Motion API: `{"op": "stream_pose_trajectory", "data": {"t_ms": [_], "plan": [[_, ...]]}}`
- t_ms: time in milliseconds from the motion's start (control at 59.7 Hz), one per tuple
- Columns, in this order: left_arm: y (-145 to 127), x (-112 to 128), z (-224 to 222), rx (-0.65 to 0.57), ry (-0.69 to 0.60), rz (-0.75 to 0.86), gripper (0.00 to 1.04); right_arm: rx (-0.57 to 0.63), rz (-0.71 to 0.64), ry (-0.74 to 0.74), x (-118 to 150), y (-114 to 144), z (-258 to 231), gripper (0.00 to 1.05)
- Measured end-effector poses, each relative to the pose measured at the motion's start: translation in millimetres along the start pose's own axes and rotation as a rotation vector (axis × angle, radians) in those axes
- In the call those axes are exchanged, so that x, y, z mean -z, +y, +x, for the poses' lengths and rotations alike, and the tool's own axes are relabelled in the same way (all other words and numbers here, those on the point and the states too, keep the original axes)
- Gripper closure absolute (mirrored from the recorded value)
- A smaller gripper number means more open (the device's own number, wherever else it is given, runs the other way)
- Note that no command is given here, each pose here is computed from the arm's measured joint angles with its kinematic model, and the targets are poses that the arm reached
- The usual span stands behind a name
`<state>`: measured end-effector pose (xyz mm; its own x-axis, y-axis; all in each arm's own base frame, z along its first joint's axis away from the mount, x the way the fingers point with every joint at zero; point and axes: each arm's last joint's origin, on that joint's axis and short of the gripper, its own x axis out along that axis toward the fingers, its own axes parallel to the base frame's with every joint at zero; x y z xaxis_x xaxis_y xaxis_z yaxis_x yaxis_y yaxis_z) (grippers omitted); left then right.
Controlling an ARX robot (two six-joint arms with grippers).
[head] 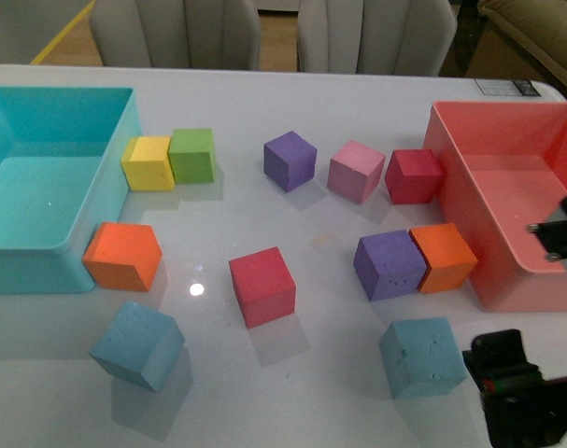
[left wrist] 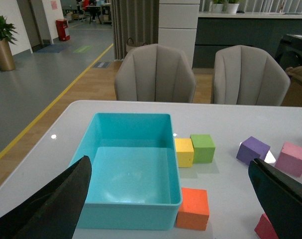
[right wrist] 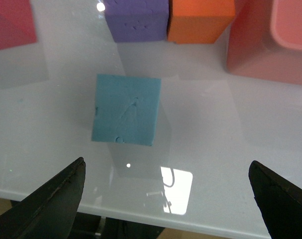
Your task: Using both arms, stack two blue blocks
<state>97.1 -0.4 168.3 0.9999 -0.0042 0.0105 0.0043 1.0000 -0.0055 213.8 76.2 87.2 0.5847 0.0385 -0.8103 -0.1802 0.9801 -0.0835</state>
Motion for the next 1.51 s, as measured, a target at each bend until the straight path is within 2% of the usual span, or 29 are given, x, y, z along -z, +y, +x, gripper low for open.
{"op": "stream_pose_trajectory", "data": {"t_ms": [201,402,787,988,1423,1507], "plan": [[0.0,0.0,0.0,0.000,0.000,0.000,0.09,0.032,0.027,0.132,-11.1,9.8,41.8,0.09],[0.0,0.0,0.0,0.000,0.000,0.000,0.09,0.029,0.018,0.188,-12.5,22.2,64.6,0.09],[0.0,0.0,0.0,0.000,0.000,0.000,0.09,-0.016,-0.009,0.218,-12.8,40.5,93.7,0.09],[0.0,0.0,0.0,0.000,0.000,0.000,0.09,0.047,-0.017,0.239,-9.9,40.9,105.4,0.09],[0.0,0.0,0.0,0.000,0.000,0.000,0.09,0.049,-0.015,0.232,-13.8,47.1,108.4,0.09],[0.0,0.0,0.0,0.000,0.000,0.000,0.09,0.053,-0.015,0.231,-13.8,47.1,108.4,0.20]]}}
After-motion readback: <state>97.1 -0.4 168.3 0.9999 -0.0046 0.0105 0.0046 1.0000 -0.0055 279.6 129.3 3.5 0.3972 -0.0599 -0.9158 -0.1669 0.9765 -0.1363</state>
